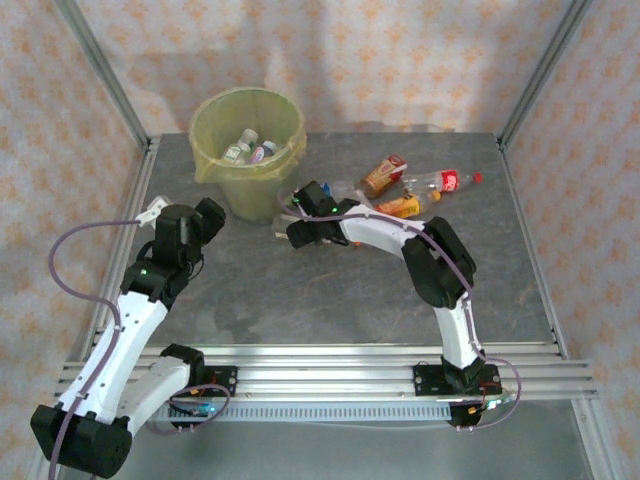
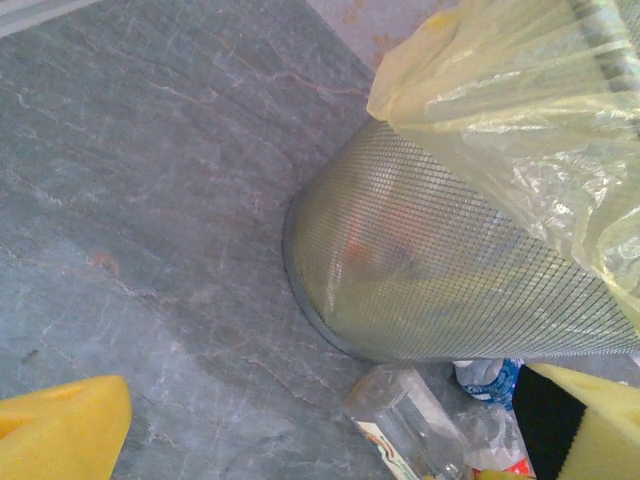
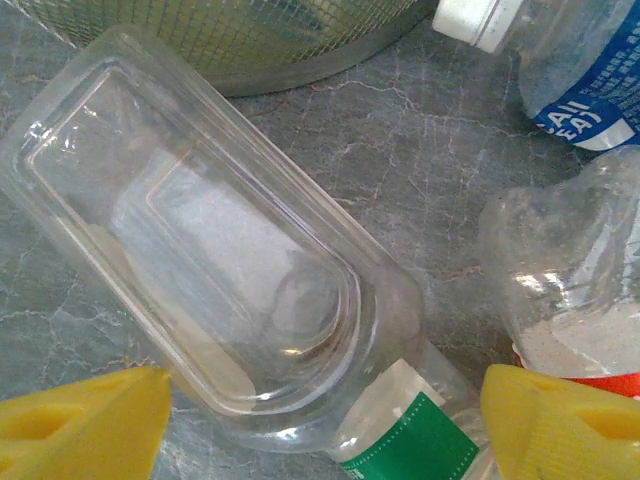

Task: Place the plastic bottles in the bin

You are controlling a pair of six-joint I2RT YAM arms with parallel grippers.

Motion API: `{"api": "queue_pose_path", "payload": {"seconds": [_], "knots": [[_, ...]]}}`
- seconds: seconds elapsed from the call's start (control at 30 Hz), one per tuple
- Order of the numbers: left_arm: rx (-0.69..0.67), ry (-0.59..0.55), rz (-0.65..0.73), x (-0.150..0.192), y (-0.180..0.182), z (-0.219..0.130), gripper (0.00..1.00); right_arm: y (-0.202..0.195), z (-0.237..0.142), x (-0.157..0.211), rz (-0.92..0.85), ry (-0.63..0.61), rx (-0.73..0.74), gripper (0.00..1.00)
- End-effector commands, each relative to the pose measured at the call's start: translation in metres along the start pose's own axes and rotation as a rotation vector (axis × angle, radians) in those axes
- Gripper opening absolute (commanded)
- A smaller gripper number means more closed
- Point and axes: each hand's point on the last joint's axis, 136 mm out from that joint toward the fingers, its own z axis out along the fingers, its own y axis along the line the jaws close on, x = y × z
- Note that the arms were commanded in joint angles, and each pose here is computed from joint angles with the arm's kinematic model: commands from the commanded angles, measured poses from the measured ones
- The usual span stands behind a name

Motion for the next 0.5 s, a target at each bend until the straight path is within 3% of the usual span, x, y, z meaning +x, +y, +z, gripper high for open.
{"api": "queue_pose_path", "payload": {"seconds": [0.0, 0.47], "knots": [[-0.008, 0.008, -0.022, 0.004, 0.004, 0.003, 1.00, 0.001, 0.005, 0.004, -0.025, 0.021, 0.000, 0.82], [-0.014, 0.015, -0.025, 0.006, 0.005, 0.007, 1.00, 0.027, -0.017, 0.043, 0.043, 0.057, -0.123, 0.79]]}}
